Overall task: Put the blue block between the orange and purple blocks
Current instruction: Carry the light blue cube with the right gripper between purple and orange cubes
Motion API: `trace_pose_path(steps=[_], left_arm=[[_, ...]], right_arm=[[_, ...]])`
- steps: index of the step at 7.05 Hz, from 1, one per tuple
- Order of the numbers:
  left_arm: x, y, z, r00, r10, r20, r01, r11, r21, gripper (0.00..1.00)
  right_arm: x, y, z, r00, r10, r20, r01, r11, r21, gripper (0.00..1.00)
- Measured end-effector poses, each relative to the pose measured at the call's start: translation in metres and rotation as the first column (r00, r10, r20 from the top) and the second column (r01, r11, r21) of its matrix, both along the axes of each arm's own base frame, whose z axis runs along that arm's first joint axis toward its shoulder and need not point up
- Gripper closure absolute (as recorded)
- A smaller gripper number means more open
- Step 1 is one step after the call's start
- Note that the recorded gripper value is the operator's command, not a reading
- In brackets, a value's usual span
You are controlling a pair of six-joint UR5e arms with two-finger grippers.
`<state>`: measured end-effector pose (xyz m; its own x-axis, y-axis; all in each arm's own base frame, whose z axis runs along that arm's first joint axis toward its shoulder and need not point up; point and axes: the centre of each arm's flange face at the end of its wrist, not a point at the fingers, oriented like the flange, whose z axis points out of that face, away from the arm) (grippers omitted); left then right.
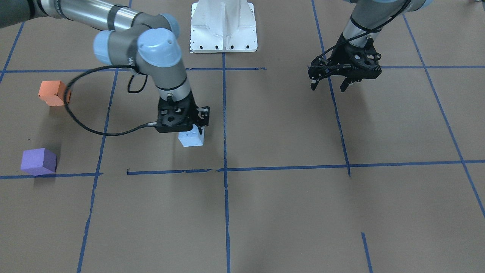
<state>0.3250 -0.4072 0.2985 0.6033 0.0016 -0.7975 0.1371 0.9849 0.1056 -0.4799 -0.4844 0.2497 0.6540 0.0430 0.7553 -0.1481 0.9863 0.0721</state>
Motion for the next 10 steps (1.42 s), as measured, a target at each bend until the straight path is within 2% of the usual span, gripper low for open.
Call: trace_pose_path(steps=[3,4,6,9,10], left_arm=[[-0.001,0.001,-0.001,1.000,-0.003,-0.003,0.003,1.000,-0.002,0.00],[-0.001,0.001,-0.002,1.000,-0.004,-0.005,0.004,1.000,-0.002,0.00],[-0.002,0.001,-0.002,1.000,-0.005,-0.005,0.005,1.000,-0.003,0.00],[-0.002,0.002,-0.003,1.000,-0.003,-0.008,0.003,1.000,-0.003,0.00],[-0.002,0.002,-0.003,1.000,-0.004,-0.008,0.004,1.000,-0.003,0.00]], right_arm=[[0.118,0.020,0.075,0.995,0.047,-0.093,-0.054,0.995,-0.083,0.93],[0.152,0.020,0.101,0.993,0.033,-0.115,-0.043,0.995,-0.093,0.92],[0.204,0.035,0.154,0.985,-0.012,-0.173,-0.005,0.995,-0.096,0.90],[0.259,0.068,0.234,0.963,-0.141,-0.231,0.131,0.990,-0.062,0.89],[0.266,0.069,0.255,0.955,-0.173,-0.240,0.160,0.985,-0.072,0.89]])
